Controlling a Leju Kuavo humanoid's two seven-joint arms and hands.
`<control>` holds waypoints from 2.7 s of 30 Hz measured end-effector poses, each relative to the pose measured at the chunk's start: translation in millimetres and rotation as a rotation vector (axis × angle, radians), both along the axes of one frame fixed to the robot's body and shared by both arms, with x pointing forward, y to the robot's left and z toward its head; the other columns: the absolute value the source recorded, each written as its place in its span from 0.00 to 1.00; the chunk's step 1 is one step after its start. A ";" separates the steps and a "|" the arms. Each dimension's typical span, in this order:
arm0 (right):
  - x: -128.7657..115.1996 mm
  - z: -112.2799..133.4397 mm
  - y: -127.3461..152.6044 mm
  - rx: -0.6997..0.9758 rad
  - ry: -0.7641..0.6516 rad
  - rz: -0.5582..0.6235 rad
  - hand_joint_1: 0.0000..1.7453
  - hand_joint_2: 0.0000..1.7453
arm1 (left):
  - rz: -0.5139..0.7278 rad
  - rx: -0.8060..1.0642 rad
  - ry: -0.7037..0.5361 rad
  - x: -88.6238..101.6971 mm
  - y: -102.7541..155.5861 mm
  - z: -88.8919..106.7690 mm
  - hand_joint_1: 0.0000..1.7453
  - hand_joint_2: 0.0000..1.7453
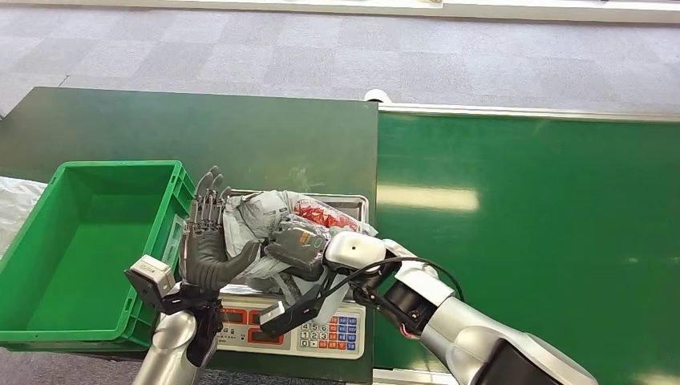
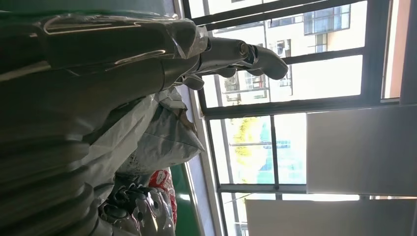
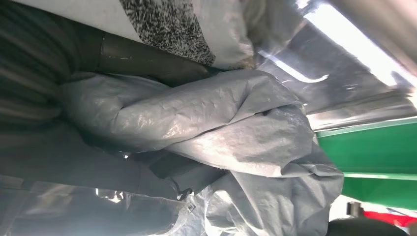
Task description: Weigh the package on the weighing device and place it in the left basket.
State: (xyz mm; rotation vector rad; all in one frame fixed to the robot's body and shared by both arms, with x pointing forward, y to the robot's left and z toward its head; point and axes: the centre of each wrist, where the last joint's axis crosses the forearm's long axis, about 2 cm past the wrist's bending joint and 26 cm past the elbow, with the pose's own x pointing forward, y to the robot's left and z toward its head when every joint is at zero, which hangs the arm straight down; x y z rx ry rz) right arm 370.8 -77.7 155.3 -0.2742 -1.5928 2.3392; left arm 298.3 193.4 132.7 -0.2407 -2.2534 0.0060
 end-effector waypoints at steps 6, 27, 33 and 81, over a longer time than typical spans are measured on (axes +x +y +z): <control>0.1 -0.6 -0.8 0.001 0.017 0.005 1.00 1.00 | 0.005 0.001 0.002 -0.4 0.4 -0.5 0.00 1.00; -1.9 -8.0 -10.0 0.264 0.431 0.038 0.00 1.00 | 0.537 -0.134 -0.122 -9.1 36.9 45.7 0.00 1.00; -17.8 -16.0 -7.1 0.533 0.560 0.027 0.00 1.00 | 0.577 -0.259 -0.229 -18.2 52.6 77.6 0.00 1.00; -42.4 31.5 -35.4 1.490 0.656 0.014 0.00 1.00 | 0.562 -0.320 -0.250 -31.8 50.8 83.6 0.00 1.00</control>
